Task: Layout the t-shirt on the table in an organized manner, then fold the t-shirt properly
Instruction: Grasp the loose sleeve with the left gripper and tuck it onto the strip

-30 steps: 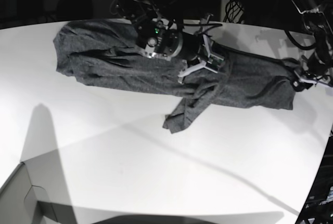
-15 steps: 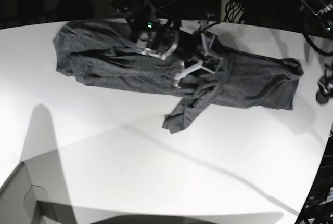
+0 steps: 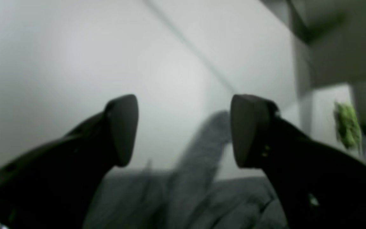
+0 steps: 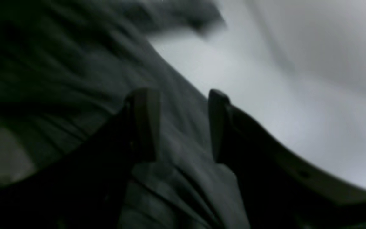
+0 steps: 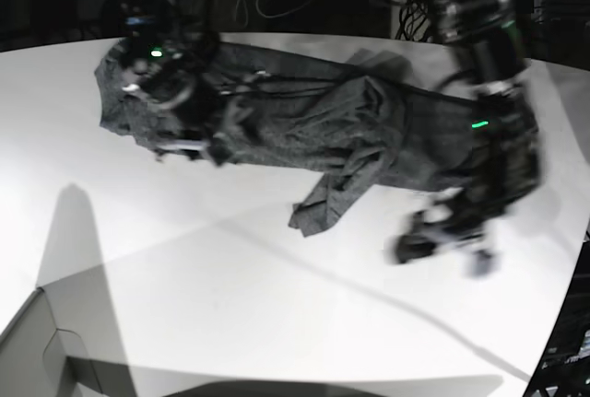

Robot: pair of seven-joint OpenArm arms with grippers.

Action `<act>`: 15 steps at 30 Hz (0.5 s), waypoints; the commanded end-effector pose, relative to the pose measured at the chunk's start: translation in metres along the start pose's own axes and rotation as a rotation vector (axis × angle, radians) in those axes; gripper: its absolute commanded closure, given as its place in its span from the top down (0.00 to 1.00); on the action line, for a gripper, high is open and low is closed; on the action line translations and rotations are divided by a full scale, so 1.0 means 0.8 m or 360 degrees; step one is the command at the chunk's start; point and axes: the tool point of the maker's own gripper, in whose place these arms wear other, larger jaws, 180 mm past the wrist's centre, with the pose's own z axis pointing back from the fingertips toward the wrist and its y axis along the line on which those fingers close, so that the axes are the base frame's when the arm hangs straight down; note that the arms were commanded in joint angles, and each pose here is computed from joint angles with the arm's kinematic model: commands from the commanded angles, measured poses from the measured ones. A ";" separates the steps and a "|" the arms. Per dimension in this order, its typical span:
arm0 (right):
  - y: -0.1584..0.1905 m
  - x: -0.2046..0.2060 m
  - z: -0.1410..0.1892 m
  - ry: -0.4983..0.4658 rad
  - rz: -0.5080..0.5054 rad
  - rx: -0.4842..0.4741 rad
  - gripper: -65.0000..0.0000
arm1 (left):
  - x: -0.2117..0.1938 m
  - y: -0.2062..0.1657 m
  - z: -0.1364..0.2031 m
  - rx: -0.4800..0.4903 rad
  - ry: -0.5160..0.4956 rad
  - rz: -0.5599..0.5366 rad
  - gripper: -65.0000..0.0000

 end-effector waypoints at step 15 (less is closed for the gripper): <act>-0.123 -0.035 0.059 0.0023 -0.0161 -0.0459 0.39 | -0.097 -0.070 -0.107 0.0016 0.0230 -0.0443 0.74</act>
